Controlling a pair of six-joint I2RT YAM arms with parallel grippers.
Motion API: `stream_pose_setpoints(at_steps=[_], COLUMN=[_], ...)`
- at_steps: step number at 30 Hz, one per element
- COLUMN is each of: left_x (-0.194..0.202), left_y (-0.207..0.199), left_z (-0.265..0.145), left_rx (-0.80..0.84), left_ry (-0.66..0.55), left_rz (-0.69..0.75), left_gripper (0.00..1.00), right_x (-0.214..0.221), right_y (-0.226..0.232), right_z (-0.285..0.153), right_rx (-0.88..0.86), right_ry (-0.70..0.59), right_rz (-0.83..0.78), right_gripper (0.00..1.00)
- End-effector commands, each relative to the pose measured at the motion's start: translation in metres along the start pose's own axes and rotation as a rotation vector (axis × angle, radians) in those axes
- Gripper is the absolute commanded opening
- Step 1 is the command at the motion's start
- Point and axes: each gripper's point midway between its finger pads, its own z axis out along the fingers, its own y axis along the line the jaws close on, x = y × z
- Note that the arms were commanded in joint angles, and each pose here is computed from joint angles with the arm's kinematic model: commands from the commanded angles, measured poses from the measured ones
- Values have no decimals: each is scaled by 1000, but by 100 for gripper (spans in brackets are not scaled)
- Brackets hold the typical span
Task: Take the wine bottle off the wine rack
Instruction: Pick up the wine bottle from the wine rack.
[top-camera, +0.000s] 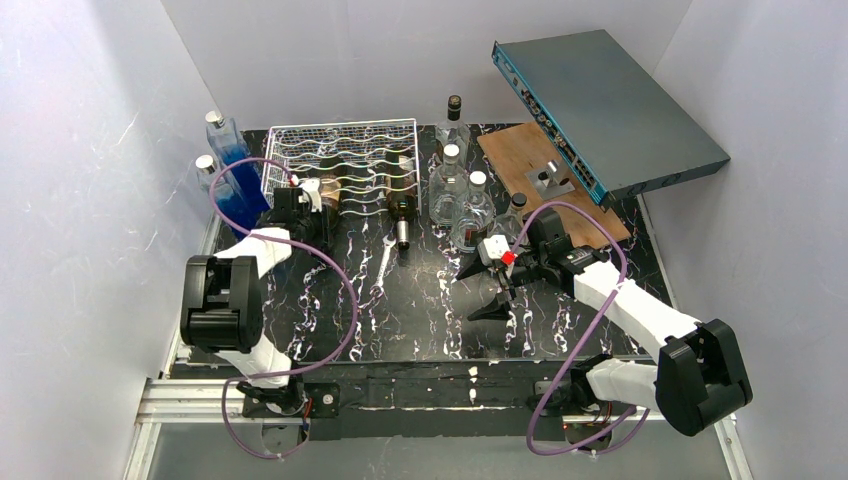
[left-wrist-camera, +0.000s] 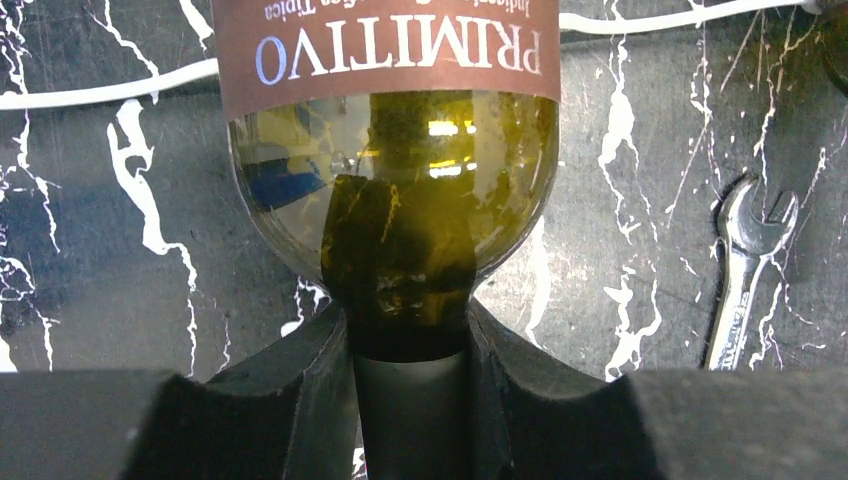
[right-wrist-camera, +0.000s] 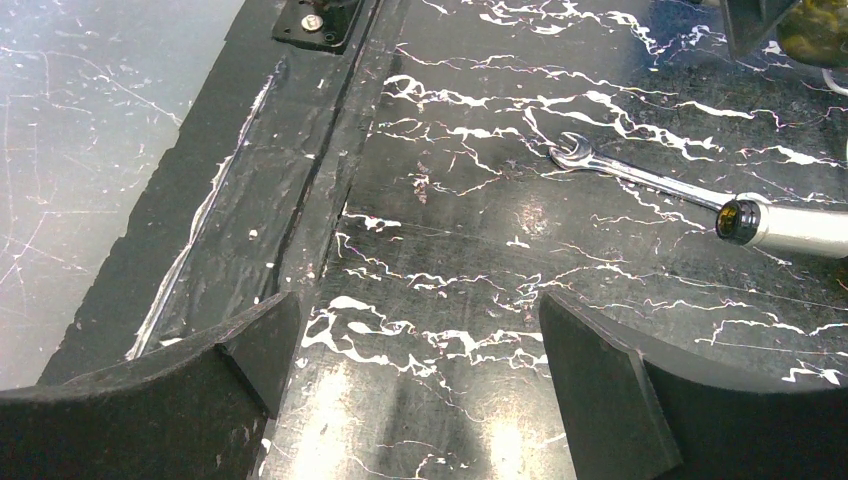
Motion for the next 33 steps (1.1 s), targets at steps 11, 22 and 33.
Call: stream_pose_setpoints(at_steps=[11,22,33], left_x=[-25,-14,-2], left_y=[-16,-21,-25], left_z=[-41,-61,-83], left_rx=[52,68,92], left_ry=[-127,-97,-42], left_rz=[41,59,151], left_gripper=[0,0,0], right_x=[-13,-14,-13], right_y=[-4,-4,-4], right_z=[-3,-3,-3], right_rx=[6,7,9], right_ry=[-16,-17,-14], right_rz=[-52,-58,-60], right_gripper=[98,98,98])
